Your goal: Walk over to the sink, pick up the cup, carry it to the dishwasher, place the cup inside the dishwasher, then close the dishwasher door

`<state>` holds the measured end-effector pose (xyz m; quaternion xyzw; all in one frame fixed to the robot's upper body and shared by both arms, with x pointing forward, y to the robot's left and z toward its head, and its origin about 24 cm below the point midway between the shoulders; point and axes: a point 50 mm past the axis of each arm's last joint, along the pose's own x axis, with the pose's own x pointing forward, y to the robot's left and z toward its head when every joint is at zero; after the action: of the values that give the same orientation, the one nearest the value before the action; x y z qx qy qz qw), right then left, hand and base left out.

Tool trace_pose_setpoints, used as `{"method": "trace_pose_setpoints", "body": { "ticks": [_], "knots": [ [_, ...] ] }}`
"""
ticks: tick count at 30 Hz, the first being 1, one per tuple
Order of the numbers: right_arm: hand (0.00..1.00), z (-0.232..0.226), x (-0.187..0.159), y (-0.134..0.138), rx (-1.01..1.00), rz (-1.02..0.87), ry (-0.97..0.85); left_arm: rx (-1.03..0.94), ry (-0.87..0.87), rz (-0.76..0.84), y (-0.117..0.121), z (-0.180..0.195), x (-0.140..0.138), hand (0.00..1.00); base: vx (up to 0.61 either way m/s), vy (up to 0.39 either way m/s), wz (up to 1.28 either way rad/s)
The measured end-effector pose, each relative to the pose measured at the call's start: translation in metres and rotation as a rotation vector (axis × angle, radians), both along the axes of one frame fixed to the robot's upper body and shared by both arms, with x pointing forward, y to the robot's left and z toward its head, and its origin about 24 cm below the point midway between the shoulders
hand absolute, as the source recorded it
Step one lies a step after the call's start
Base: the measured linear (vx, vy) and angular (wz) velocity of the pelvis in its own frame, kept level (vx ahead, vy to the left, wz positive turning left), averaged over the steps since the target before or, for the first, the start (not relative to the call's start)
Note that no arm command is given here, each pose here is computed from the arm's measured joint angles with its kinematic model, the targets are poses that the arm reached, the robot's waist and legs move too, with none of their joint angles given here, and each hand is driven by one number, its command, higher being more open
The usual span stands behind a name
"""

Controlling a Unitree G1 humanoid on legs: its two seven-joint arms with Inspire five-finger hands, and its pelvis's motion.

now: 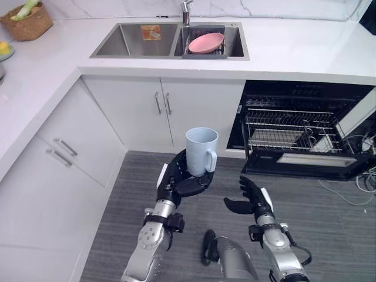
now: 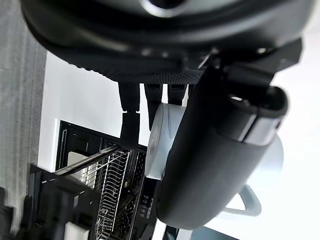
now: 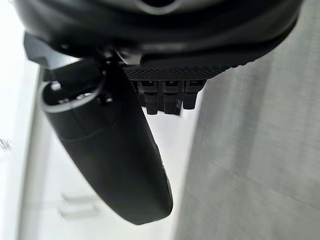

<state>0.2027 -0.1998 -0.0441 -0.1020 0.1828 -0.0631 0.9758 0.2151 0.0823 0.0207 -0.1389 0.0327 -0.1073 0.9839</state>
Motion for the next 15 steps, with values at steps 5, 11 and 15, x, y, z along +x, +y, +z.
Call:
{"method": "trace_pose_setpoints", "body": {
  "ticks": [5, 11, 15],
  "knots": [
    [0.9, 0.049, 0.02, 0.014, 0.025, 0.02, -0.268, -0.008, 0.006, -0.029, -0.006, -0.002, -0.008, 0.3, 0.34, 0.062, -0.92],
    [0.9, 0.05, 0.036, 0.04, 0.042, 0.13, -0.269, -0.014, 0.049, 0.029, 0.003, -0.009, -0.016, 0.3, 0.39, 0.317, -1.4],
    [0.9, 0.047, 0.033, 0.048, 0.067, 0.152, -0.261, 0.006, 0.046, 0.099, 0.019, -0.009, -0.013, 0.3, 0.39, 0.425, -1.02]
  ]
}}
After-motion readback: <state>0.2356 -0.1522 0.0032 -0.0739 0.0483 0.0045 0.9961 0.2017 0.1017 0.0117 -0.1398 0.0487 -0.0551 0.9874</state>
